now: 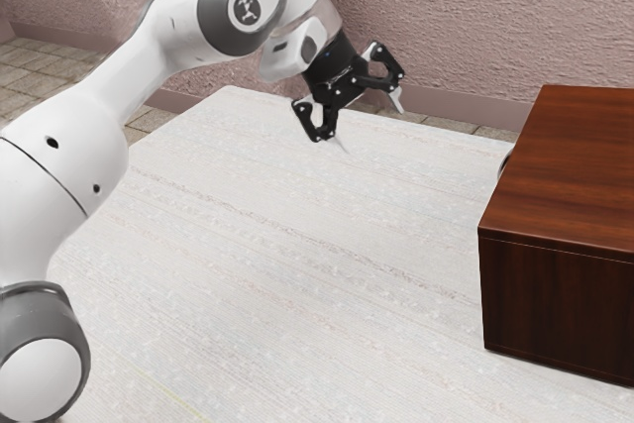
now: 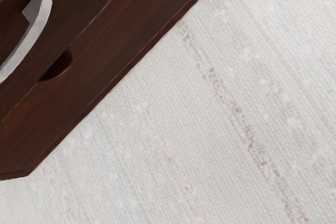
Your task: Pull the drawer handle with one arm to open the drawer
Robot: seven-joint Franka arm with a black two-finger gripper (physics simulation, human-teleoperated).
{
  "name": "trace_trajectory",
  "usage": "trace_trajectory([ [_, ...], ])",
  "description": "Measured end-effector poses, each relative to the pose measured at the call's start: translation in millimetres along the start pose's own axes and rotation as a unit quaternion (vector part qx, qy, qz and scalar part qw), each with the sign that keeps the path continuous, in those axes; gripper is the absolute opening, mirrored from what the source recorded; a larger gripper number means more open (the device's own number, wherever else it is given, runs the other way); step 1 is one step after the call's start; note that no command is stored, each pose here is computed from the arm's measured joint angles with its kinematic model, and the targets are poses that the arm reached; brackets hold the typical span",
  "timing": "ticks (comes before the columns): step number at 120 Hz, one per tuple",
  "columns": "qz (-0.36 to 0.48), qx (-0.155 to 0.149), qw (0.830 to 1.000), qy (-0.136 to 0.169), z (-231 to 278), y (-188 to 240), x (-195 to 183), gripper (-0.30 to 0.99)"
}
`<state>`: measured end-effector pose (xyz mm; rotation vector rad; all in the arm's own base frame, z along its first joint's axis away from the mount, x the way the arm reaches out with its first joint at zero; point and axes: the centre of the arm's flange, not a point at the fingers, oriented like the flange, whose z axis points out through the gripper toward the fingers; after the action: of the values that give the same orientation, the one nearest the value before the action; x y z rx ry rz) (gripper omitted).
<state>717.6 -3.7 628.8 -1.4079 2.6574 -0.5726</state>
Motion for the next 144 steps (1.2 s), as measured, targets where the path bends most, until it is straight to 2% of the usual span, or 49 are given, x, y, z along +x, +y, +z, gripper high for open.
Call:
trace_trajectory([
  [8, 0.051, 0.016, 0.998, 0.024, 11, -6, 2, 0.69],
  [17, 0.101, 0.034, 0.994, 0.037, 16, -9, 0, 0.69],
  [52, 0.244, 0.089, 0.964, 0.056, 44, -21, -9, 0.67],
  [60, 0.267, 0.105, 0.956, 0.065, 49, -21, -13, 0.62],
  [74, 0.309, 0.137, 0.938, 0.077, 56, -29, -6, 0.46],
  [97, 0.353, 0.16, 0.92, 0.061, 63, -35, -8, 0.29],
  [113, 0.377, 0.182, 0.906, 0.068, 73, -43, 1, 0.23],
  [144, 0.372, 0.196, 0.904, 0.074, 90, -48, 2, 0.19],
])
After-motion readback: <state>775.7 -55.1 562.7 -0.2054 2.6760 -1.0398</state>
